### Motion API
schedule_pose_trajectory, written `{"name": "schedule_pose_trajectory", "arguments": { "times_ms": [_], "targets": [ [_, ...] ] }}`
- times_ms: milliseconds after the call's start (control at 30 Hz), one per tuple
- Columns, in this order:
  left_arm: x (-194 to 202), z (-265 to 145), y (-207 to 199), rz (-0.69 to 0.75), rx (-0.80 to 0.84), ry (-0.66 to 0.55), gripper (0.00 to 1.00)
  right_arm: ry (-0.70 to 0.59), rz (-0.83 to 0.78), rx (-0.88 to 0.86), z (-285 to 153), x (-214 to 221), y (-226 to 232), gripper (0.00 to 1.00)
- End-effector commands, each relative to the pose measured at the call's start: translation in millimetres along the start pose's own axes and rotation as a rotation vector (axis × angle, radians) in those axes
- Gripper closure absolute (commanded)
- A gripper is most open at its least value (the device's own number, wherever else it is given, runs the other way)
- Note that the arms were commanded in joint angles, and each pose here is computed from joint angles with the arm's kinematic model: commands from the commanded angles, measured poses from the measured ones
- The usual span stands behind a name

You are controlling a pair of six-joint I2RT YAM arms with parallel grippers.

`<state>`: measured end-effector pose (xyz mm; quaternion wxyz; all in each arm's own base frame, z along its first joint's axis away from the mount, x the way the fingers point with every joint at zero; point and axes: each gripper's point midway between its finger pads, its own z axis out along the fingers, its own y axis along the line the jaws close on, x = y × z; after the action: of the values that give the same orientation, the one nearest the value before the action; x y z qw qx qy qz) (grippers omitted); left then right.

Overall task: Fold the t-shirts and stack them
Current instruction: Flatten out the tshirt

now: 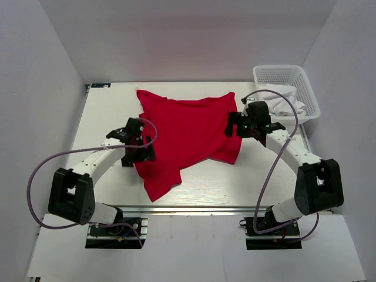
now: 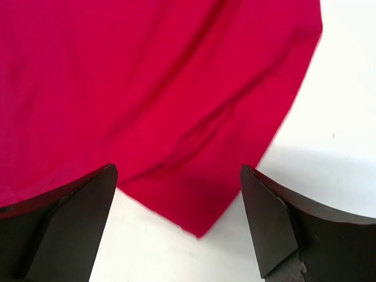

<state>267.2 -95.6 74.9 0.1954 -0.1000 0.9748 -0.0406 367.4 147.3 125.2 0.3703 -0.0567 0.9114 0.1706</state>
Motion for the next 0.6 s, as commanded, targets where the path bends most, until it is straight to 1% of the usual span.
{"name": "schedule_pose_trajectory", "arguments": {
  "times_ms": [0, 33, 67, 100, 133, 200, 300, 333, 400, 433, 500, 567],
  "targets": [
    [52.4, -29.2, -4.4, -0.048, 0.079, 0.114, 0.0, -0.144, 0.03, -0.02, -20.8, -26.4, 8.7, 0.1],
    [58.2, -34.0, -6.9, -0.063, 0.112, 0.117, 0.0, -0.138, 0.034, -0.009, -21.2, -23.1, 6.1, 0.1],
    [70.8, -34.4, -11.3, -0.048, 0.141, 0.152, 0.0, -0.123, 0.055, 0.03, -19.3, -8.6, -3.3, 0.1],
    [91.5, -29.3, -14.3, -0.035, 0.173, 0.216, 0.02, -0.114, 0.063, 0.045, -20.2, -3.1, -6.5, 0.1],
    [99.9, -27.2, -17.1, -0.028, 0.194, 0.24, 0.02, -0.112, 0.068, 0.054, -19.3, -0.7, -8.4, 0.1],
    [119.6, -22.0, -20.6, -0.021, 0.216, 0.306, 0.07, -0.115, 0.101, 0.105, -20.4, 5.7, -18.7, 0.1],
    [132.8, -18.3, -24.5, 0.005, 0.205, 0.345, 0.14, -0.108, 0.117, 0.132, -21.7, 12.7, -24.1, 0.1],
    [133.5, -17.8, -24.2, 0.016, 0.197, 0.34, 0.14, -0.109, 0.121, 0.136, -23.1, 14.5, -25.3, 0.1],
    [137.9, -15.7, -16.9, 0.021, 0.145, 0.347, 0.18, -0.095, 0.126, 0.141, -23.1, 19.6, -26.0, 0.1],
    [144.6, -14.0, -11.9, 0.034, 0.111, 0.375, 0.19, -0.087, 0.128, 0.137, -23.9, 21.4, -25.2, 0.1],
    [146.3, -10.1, -8.6, 0.04, 0.078, 0.376, 0.2, -0.067, 0.131, 0.141, -24.4, 29.7, -26.7, 0.1],
    [148.8, -3.7, -10.6, 0.063, 0.065, 0.381, 0.25, -0.041, 0.134, 0.15, -22.1, 42.4, -29.4, 0.1]
  ]
}}
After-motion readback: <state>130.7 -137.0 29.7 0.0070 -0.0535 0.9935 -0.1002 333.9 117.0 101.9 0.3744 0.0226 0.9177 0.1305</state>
